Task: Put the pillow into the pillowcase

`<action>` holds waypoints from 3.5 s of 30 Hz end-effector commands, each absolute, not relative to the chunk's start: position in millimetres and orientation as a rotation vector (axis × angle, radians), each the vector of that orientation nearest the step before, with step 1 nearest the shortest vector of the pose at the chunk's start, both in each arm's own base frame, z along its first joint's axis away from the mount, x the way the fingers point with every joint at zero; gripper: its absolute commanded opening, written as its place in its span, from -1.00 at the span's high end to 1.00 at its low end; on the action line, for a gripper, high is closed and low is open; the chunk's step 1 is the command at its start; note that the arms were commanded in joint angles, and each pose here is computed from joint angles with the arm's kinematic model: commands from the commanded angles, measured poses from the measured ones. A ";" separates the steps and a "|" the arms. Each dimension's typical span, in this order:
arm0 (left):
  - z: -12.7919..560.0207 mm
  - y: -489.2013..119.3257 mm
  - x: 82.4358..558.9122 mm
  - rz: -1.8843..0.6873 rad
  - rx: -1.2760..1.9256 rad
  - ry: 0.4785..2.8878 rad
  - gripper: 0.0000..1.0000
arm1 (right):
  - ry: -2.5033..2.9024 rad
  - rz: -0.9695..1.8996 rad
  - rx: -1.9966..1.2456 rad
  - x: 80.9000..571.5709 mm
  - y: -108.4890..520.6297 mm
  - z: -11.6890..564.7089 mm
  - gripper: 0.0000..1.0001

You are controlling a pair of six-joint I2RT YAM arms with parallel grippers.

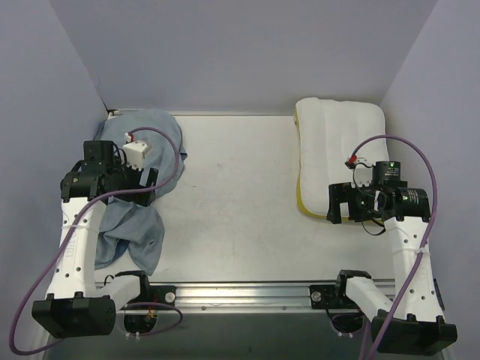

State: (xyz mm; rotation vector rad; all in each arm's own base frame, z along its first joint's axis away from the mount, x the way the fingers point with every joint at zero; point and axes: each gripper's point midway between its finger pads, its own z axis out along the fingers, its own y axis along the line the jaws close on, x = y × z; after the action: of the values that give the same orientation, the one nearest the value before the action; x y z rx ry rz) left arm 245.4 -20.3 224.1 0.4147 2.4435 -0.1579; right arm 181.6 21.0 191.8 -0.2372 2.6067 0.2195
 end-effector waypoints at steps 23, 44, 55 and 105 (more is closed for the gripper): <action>83.6 31.1 261.9 0.088 1.425 2.597 -0.95 | 2.678 0.305 -0.282 175.5 29.8 179.2 -1.00; 70.2 -243.6 357.9 -0.535 1.443 2.334 1.00 | 2.729 0.373 -0.320 173.7 33.2 189.9 -1.00; 251.7 -251.4 446.7 -0.574 0.869 2.043 -0.68 | 2.703 0.490 -0.356 185.6 50.8 200.2 -1.00; 78.3 25.4 202.0 -0.412 0.764 2.988 -0.17 | 2.954 0.527 -0.818 323.0 216.1 90.4 -0.78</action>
State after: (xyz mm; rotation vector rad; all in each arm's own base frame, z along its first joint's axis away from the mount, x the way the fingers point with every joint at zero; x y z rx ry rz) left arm 193.2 54.0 34.1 0.7986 3.1519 -0.2332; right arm 326.3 211.2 87.4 -0.8171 2.9257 0.5569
